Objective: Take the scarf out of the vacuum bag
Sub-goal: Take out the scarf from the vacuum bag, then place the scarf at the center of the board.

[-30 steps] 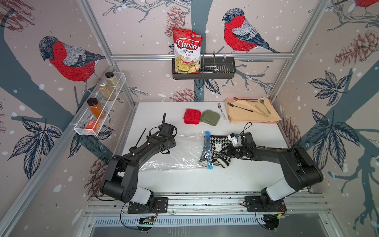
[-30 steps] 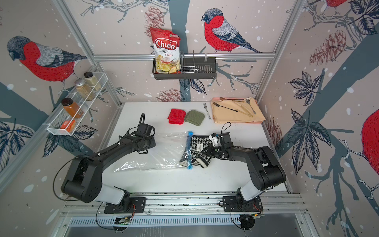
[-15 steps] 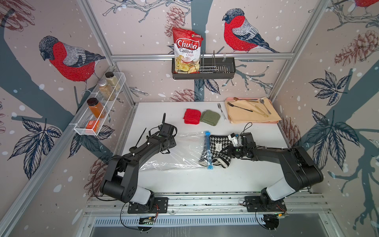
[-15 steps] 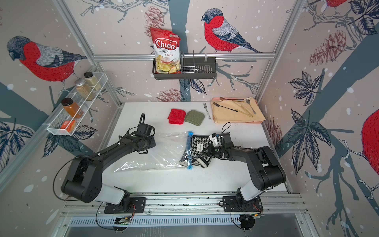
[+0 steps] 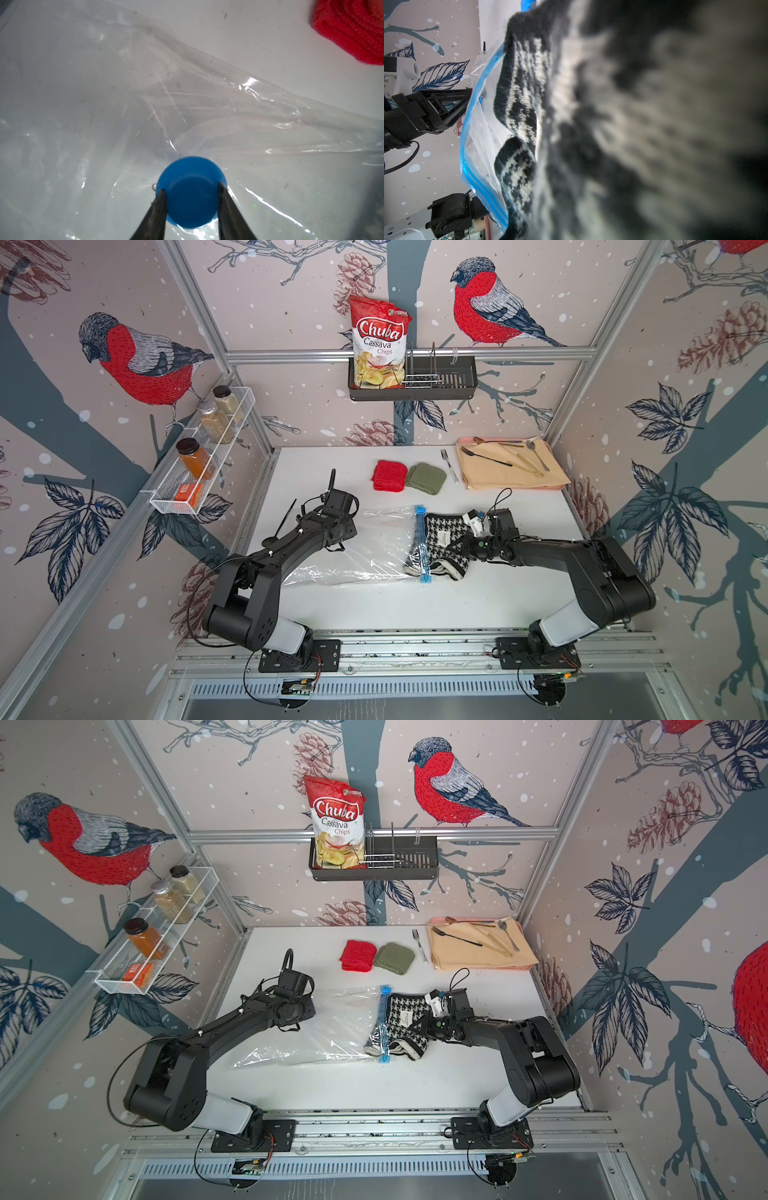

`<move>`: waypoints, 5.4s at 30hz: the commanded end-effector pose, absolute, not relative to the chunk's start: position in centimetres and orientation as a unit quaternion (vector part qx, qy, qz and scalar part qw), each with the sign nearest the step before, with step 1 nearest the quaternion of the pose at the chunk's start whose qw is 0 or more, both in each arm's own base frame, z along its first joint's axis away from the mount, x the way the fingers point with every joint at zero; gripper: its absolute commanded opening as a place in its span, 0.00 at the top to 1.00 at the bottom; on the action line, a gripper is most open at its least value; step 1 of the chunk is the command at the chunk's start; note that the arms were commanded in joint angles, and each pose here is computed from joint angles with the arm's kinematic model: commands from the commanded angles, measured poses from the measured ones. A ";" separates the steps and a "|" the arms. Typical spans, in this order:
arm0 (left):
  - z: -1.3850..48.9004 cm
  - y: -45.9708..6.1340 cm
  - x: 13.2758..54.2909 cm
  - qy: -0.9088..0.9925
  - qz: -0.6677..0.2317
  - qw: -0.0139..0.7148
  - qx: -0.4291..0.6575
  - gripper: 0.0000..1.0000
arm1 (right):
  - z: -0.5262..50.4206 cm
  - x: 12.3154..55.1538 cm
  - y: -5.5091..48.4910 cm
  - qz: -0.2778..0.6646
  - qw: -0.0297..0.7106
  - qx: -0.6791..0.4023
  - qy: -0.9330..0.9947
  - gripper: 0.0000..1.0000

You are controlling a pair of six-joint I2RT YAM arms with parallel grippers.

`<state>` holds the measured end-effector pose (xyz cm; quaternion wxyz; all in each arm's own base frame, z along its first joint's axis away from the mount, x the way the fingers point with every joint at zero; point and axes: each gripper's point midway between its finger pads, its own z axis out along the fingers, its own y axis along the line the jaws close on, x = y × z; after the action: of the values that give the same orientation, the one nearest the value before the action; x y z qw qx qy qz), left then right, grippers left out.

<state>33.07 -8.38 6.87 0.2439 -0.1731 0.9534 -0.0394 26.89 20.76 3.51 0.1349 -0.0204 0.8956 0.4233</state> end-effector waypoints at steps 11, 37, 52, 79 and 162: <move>7.4 -7.4 33.3 0.947 -0.017 0.260 -0.186 0.89 | 3.5 27.4 20.2 0.414 0.148 -0.015 0.898 1.00; 7.3 -7.4 33.4 0.948 -0.016 0.257 -0.186 0.90 | 3.7 27.7 19.7 0.415 0.155 -0.006 0.897 1.00; 7.5 -7.4 33.5 0.947 -0.016 0.261 -0.186 0.89 | 3.7 27.8 19.5 0.413 0.157 -0.002 0.897 1.00; 7.5 -7.4 33.4 0.946 -0.014 0.264 -0.186 0.89 | 3.7 28.1 18.3 0.404 0.170 0.016 0.899 1.00; 7.6 -9.9 33.5 0.948 -0.027 0.272 -0.165 0.89 | 9.8 32.1 1.6 0.151 0.316 0.253 0.902 0.14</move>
<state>33.22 -9.77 7.25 0.2651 -0.1627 0.9500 -0.0256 32.99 4.29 10.21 0.3188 0.2274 0.8906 0.2314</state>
